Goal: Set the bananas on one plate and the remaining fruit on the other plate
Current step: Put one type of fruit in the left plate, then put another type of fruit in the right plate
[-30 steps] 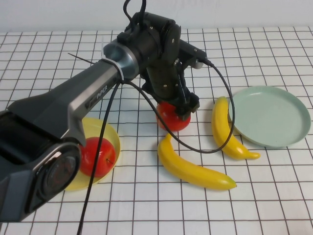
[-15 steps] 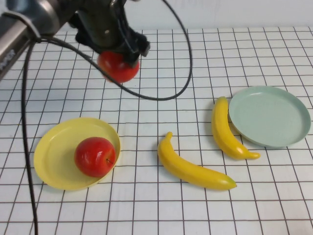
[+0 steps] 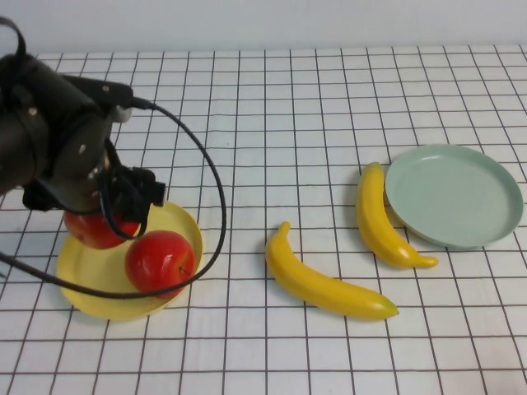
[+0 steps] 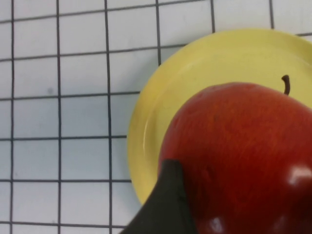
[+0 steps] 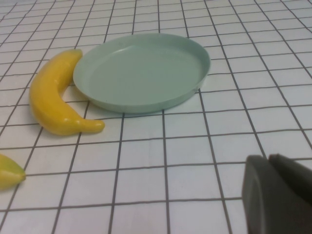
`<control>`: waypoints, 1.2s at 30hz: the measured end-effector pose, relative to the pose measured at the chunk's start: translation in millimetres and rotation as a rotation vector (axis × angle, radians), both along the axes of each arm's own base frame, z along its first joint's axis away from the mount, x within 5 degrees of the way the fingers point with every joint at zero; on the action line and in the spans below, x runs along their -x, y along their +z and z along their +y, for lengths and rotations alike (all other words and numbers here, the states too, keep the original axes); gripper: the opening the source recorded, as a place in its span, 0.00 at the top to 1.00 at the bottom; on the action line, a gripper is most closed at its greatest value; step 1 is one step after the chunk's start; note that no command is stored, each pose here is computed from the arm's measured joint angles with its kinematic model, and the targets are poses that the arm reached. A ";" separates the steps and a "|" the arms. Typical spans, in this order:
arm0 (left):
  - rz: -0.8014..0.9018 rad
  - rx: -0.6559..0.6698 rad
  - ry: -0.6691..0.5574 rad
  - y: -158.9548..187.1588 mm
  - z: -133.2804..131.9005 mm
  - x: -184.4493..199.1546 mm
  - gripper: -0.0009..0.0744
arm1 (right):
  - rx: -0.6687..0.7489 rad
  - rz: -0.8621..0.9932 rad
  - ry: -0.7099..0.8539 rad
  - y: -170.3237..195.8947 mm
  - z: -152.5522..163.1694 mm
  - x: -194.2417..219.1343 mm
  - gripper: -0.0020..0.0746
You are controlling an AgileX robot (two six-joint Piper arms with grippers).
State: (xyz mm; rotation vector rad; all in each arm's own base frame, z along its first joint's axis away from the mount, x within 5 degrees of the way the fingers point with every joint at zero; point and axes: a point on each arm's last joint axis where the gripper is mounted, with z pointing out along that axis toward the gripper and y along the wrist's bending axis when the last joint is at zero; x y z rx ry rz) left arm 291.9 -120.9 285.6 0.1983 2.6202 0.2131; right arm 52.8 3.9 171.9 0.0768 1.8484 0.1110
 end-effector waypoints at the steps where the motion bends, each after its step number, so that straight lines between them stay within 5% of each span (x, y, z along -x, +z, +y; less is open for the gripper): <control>1: -0.002 0.014 0.015 -6.8 2.7 2.0 0.21 | 0.000 0.000 0.000 0.0 0.0 0.0 0.99; 7: 0.005 0.036 0.065 -29.1 13.8 3.8 0.21 | 0.000 0.000 0.000 0.0 0.0 0.0 0.99; 15: -0.021 0.030 0.035 -28.9 23.4 -3.0 0.10 | 0.000 0.000 0.000 0.0 0.0 0.0 0.99; 27: -0.067 0.073 0.007 -18.4 22.8 -0.6 0.11 | 0.000 0.000 0.000 0.0 0.0 0.0 0.99; 29: -0.098 0.093 0.008 -7.5 24.5 4.7 0.20 | 0.000 0.000 0.000 0.0 0.0 0.0 0.99; 33: -0.180 0.194 0.021 22.7 27.9 22.4 0.73 | 0.000 0.000 0.000 0.0 0.0 0.0 0.99; 36: -0.259 0.236 0.018 47.3 34.2 40.1 0.91 | 0.000 0.000 0.000 0.0 0.0 0.0 0.99</control>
